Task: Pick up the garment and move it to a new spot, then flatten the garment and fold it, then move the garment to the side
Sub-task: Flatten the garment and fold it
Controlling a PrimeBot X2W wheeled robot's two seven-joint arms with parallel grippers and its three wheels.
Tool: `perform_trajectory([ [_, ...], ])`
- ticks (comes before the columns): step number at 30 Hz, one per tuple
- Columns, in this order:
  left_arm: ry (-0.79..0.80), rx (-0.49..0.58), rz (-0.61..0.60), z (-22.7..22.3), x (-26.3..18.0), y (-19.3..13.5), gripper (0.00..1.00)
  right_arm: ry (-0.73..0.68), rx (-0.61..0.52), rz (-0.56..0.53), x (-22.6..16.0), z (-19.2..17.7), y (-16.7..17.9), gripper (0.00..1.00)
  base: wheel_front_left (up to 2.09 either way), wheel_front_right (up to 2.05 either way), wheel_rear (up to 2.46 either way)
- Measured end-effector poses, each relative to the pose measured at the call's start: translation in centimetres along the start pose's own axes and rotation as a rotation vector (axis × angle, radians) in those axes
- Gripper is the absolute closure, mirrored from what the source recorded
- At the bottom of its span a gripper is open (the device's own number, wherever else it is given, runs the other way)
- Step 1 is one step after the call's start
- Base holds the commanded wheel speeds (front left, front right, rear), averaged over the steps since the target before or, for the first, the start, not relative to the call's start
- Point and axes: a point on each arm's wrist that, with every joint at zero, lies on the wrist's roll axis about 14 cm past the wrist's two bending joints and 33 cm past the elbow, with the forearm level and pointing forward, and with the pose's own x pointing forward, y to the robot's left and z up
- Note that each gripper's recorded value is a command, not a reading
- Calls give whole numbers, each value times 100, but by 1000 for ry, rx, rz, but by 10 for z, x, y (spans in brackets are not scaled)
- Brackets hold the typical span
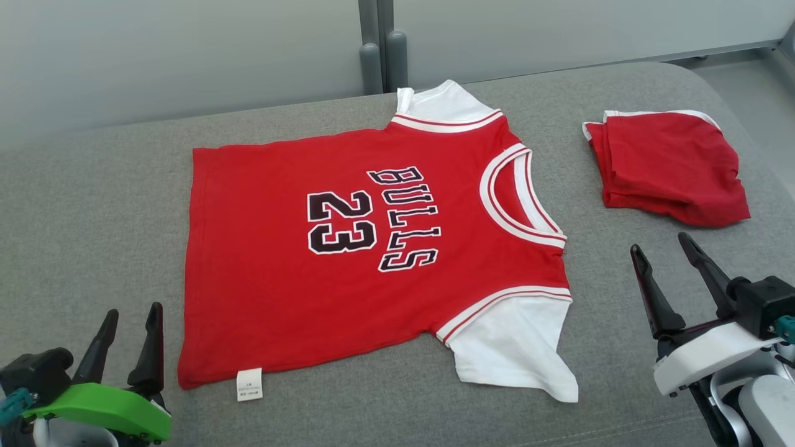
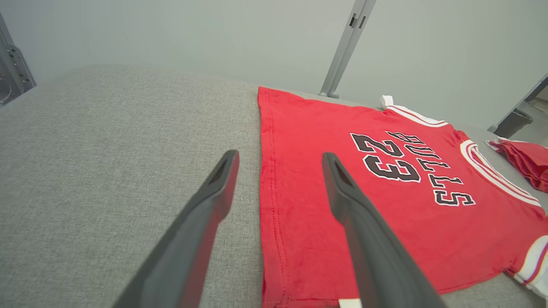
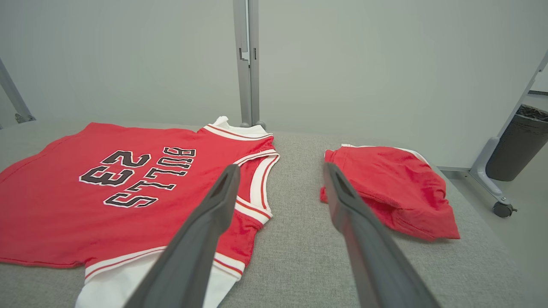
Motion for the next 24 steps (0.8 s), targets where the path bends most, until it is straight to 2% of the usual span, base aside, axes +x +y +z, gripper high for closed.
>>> perform_trajectory([
  [13,-15,-11,-11,-3,-9,-14,0,-3,48,30,-1,-6,31,0,0,0,0],
  [24,-14,-27,-31,-7,-11,-26,0,27,33,18,0,-19,31,0,0,0,0],
])
